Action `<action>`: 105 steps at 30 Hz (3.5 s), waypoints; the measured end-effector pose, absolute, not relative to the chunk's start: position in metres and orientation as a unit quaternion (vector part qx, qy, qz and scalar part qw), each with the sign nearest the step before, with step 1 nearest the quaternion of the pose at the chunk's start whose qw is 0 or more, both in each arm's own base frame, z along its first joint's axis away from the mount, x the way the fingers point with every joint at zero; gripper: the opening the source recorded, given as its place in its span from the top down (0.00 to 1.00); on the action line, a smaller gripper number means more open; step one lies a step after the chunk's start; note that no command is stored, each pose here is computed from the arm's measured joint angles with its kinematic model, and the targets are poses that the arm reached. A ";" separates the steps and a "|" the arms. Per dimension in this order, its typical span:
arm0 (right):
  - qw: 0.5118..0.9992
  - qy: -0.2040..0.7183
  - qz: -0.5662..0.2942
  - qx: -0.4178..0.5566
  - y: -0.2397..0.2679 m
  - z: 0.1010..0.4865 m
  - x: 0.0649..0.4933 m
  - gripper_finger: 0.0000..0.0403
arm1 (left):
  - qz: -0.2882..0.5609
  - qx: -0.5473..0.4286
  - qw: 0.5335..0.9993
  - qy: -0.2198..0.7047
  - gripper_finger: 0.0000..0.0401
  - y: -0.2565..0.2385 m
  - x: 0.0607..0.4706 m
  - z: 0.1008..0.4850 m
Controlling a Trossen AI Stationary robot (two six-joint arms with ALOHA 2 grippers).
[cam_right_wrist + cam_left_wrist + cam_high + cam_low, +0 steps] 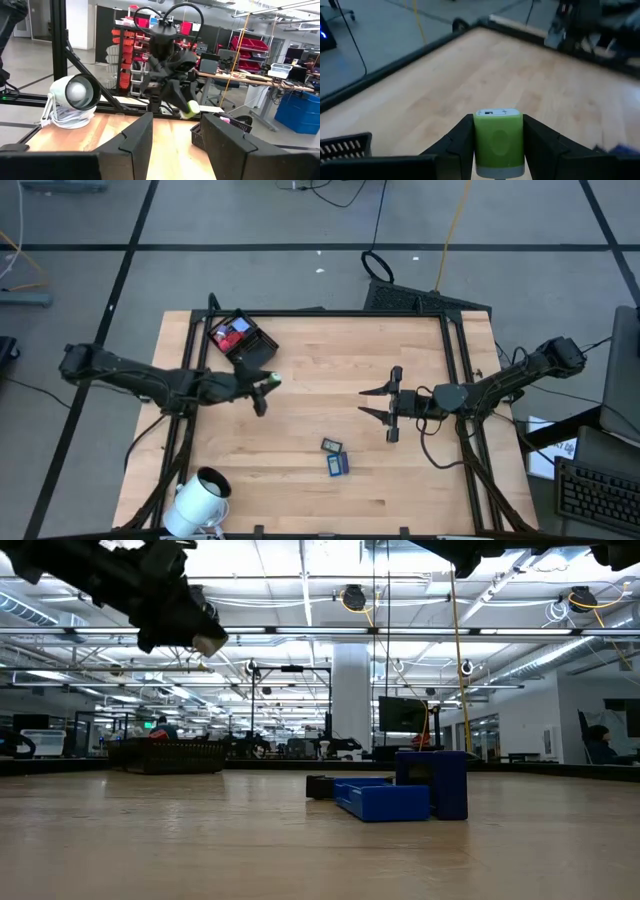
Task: Pick & Place Office items
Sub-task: Put the green charger adapter into the top black bin
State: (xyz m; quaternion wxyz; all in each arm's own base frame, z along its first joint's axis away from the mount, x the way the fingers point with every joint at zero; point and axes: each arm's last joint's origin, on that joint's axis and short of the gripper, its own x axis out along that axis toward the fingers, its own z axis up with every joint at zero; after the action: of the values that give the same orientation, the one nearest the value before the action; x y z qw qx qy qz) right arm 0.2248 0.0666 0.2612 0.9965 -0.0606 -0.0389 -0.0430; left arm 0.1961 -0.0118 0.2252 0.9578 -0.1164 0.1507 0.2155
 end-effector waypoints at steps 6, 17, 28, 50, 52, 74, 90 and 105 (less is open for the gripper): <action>0.996 -0.038 -0.051 -0.057 0.063 0.261 0.226 0.62 | 0.285 -0.131 0.944 0.103 0.67 0.007 0.181 0.229; 0.996 -0.035 -0.052 -0.056 0.062 0.260 0.226 0.62 | 0.446 -0.159 0.877 0.077 0.67 0.043 0.168 0.227; 0.996 -0.035 -0.052 -0.056 0.062 0.260 0.226 0.62 | 0.551 -0.196 0.807 0.078 0.67 0.077 0.153 0.218; 0.996 -0.036 -0.056 -0.056 0.060 0.261 0.227 0.62 | 0.593 -0.256 0.755 0.112 0.67 0.119 0.133 0.204; 0.996 -0.036 -0.060 -0.056 0.059 0.261 0.227 0.62 | 0.580 -0.271 0.755 0.138 0.67 0.124 0.136 0.196; 0.997 -0.031 -0.063 -0.045 0.057 0.260 0.228 0.62 | 0.627 -0.272 0.714 0.153 0.61 0.152 0.145 0.168; 0.997 -0.028 -0.062 -0.046 0.057 0.259 0.228 0.62 | 0.560 -0.259 0.766 0.181 0.87 0.148 0.148 0.175; 0.997 -0.024 -0.062 -0.048 0.057 0.258 0.228 0.62 | 0.354 -0.208 0.892 0.192 0.88 0.111 0.171 0.195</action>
State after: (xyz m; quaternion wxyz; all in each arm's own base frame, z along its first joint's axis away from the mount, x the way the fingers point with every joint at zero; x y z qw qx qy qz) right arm 0.2278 0.0567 0.2583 0.9967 -0.0476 -0.0243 -0.0617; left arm 0.1713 0.1109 0.1950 0.8916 -0.2079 0.1918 0.3536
